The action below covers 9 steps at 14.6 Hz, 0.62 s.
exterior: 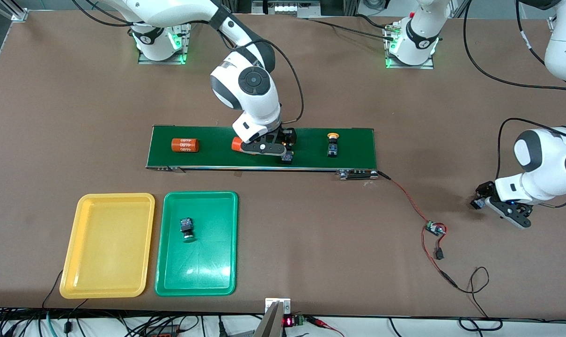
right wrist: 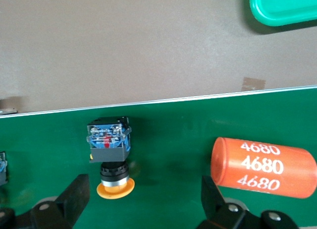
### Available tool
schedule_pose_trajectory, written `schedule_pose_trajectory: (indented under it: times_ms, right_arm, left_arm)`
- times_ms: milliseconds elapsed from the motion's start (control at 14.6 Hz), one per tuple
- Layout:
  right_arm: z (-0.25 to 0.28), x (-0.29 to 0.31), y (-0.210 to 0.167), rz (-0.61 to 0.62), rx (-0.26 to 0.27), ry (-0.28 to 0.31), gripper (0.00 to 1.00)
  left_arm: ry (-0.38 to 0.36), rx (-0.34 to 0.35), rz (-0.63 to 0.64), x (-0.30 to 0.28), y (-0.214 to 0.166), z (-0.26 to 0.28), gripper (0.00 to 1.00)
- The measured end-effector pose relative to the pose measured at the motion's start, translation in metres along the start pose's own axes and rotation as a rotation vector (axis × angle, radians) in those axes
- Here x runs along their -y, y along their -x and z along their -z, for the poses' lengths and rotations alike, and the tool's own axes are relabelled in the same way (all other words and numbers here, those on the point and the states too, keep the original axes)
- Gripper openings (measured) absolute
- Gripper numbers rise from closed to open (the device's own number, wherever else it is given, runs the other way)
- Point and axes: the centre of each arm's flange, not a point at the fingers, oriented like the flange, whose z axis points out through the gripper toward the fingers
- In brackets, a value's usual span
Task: Sort buttons by color to trays
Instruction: 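Grasp the yellow button with the right gripper while the left grasps another, then carry the yellow button to the yellow tray while the left places its button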
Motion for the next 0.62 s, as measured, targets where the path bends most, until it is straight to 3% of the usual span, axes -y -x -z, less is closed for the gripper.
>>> schedule_pose_trajectory:
  times_ms: [617]
  right_arm:
    - [-0.028, -0.003, 0.001, -0.004, 0.035, 0.021, 1.0]
  left_arm:
    - [0.057, 0.006, 0.014, -0.006, 0.009, -0.032, 1.0]
